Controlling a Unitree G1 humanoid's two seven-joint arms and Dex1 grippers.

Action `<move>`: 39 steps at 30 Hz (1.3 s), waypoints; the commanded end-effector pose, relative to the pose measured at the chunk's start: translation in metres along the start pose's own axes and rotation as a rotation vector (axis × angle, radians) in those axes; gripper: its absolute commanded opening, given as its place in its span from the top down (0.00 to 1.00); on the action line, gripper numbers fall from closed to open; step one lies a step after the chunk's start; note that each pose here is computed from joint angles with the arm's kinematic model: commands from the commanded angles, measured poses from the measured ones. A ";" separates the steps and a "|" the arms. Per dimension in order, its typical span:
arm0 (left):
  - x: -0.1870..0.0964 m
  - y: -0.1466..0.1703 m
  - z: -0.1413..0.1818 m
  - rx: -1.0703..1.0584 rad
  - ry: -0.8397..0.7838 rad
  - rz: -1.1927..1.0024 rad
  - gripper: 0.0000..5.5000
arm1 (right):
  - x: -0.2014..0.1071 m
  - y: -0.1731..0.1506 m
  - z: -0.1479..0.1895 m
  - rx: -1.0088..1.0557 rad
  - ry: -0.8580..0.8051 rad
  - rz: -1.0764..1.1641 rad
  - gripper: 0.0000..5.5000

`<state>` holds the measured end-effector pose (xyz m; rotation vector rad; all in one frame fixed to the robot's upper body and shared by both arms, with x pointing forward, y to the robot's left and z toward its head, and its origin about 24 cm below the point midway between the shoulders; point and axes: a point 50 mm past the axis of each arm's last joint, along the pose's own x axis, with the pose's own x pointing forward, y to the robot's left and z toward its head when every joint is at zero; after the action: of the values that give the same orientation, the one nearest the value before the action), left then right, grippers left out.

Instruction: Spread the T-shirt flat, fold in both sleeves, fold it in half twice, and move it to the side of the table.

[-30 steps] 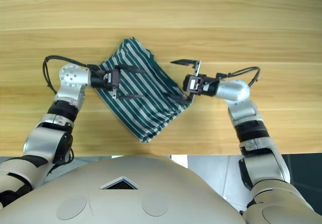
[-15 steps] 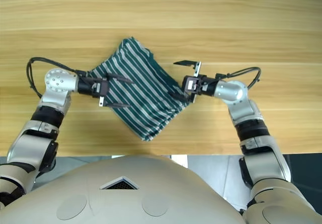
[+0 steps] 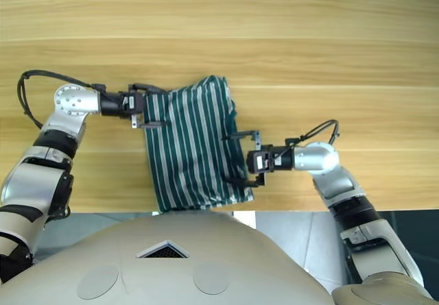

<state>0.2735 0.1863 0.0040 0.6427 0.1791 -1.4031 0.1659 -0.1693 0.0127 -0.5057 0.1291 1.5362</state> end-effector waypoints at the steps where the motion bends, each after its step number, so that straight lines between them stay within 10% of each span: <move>1: 0.003 0.004 0.002 0.020 0.002 0.000 0.27 | 0.005 -0.016 0.008 -0.044 -0.036 -0.055 0.02; 24: 0.032 0.058 0.027 0.172 0.070 0.395 0.27 | 0.039 -0.057 0.000 -0.113 0.002 -0.214 0.02; 39: -0.012 0.027 0.044 0.098 -0.316 0.106 0.27 | 0.041 -0.060 -0.002 -0.112 -0.002 -0.234 0.02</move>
<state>0.2989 0.1692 0.0651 0.4660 -0.2429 -1.3185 0.2221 -0.1286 0.0050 -0.5715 -0.0033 1.3268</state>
